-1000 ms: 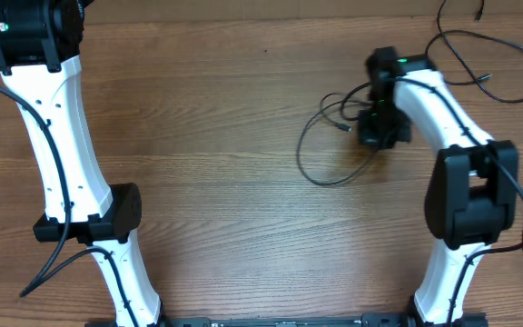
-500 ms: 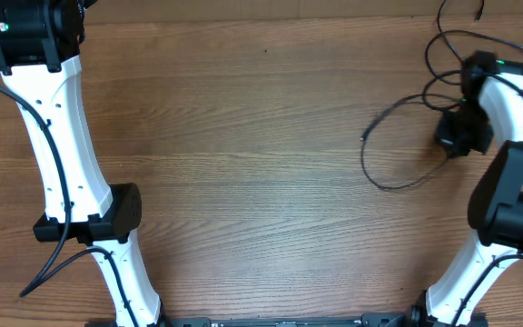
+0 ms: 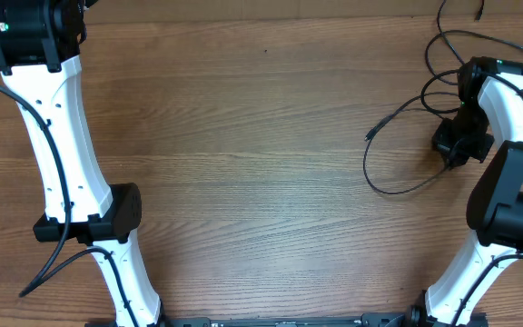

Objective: Untangle cables

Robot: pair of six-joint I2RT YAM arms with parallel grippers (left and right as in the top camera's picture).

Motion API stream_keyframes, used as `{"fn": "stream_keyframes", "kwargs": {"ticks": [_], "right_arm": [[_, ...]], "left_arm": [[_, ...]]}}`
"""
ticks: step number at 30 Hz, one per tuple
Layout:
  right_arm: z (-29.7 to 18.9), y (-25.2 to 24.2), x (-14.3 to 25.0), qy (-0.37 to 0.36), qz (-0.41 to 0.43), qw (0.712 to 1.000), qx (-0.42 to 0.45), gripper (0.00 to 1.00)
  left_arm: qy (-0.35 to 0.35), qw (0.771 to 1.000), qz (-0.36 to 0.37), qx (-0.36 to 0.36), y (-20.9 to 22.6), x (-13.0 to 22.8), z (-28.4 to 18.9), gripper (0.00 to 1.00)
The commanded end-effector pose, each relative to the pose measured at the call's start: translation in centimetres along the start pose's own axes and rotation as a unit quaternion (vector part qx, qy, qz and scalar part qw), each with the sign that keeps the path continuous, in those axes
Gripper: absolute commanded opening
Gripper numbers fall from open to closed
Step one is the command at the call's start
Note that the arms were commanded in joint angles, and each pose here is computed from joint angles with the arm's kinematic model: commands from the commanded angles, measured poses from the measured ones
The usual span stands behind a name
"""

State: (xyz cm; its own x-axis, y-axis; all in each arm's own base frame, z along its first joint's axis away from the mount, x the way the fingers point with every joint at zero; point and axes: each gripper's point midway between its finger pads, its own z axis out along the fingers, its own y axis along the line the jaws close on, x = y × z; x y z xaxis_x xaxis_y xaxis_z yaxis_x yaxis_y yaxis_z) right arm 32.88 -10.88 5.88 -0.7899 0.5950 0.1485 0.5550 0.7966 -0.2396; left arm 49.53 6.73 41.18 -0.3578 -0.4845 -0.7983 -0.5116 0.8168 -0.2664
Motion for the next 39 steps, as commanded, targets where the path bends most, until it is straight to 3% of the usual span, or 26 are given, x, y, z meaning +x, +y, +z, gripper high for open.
{"fn": "stream_keyframes", "kwargs": {"ticks": [1,7,11,15,25,26,27,30,34,39], "right_arm": [[-4.0,-1.4,0.2,-0.061,0.026,0.998,-0.009,0.04],[-10.1,-4.5,2.2,-0.151,0.053,0.987,-0.024,0.04],[-10.5,-6.8,4.6,-0.173,0.103,0.979,-0.022,0.04],[-7.9,-7.8,6.5,-0.174,0.163,0.97,-0.042,0.04],[1.7,-7.2,6.3,-0.122,0.198,0.97,-0.067,0.12],[2.8,-7.1,6.6,-0.113,0.201,0.971,-0.068,0.15],[3.5,-6.9,6.7,-0.108,0.202,0.971,-0.072,0.24],[4.0,-6.3,6.7,-0.103,0.202,0.97,-0.088,0.64],[2.2,-5.7,4.7,-0.135,0.204,0.962,-0.118,1.0],[-1.3,-3.8,0.1,-0.215,0.204,0.935,-0.197,1.0]], "left_arm": [[-0.001,1.0,0.005,0.002,-0.1,-0.1,0.2,1.0],[-0.006,1.0,0.003,0.006,-0.3,-0.3,0.2,1.0],[0.0,1.0,0.003,0.016,-0.6,-0.1,0.2,1.0],[0.007,0.999,0.003,0.032,-1.2,0.1,0.2,1.0],[0.025,0.998,0.001,0.064,-2.3,0.7,0.0,1.0],[0.026,0.997,0.002,0.067,-2.4,0.8,0.0,1.0],[0.028,0.997,0.002,0.07,-2.5,0.9,0.0,1.0],[0.03,0.997,0.001,0.074,-2.6,0.9,0.0,1.0],[0.028,0.997,-0.003,0.075,-2.7,0.8,0.0,1.0],[0.024,0.997,-0.002,0.08,-3.1,0.7,-0.1,0.99]]}}
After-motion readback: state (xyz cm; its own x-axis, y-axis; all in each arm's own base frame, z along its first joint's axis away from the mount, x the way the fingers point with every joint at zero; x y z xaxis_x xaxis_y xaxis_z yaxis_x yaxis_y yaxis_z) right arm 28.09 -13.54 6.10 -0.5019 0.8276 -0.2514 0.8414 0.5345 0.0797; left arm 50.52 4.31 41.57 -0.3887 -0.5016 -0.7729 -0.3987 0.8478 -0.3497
